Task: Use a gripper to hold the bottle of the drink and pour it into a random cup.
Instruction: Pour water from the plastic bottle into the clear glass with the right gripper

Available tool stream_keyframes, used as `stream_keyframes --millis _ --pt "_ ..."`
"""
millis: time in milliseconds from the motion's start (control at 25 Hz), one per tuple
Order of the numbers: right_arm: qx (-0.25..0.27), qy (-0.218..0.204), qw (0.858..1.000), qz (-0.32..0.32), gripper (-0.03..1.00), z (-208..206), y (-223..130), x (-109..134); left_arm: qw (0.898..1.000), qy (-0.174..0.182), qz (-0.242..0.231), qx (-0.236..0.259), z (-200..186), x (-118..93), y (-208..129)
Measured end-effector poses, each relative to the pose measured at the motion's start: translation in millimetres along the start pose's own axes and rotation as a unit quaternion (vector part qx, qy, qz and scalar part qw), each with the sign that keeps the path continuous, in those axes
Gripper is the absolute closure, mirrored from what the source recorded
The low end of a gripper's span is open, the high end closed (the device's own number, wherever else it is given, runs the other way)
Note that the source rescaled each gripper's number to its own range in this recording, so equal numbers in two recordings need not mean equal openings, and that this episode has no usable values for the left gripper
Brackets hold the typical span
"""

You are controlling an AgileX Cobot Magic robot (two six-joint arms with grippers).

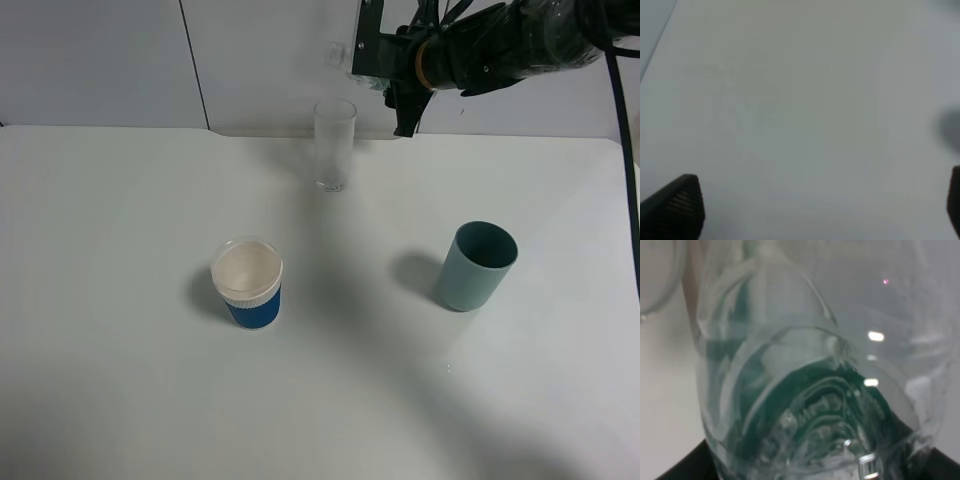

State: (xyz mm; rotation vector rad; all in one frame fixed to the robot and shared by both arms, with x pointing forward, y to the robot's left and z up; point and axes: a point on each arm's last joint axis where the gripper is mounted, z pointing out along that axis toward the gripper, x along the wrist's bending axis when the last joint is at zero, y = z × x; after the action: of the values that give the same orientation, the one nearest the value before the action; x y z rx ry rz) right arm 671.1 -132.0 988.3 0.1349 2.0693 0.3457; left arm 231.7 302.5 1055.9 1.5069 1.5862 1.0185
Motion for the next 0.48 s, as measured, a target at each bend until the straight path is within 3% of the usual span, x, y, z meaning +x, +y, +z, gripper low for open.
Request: stream_keyframes --millis 480 --pt "0.03 -0.019 0.999 -0.035 0.97 -0.3 -4.9 -3.6 1.0 0.0 0.0 0.0 0.0 0.0 0.0"
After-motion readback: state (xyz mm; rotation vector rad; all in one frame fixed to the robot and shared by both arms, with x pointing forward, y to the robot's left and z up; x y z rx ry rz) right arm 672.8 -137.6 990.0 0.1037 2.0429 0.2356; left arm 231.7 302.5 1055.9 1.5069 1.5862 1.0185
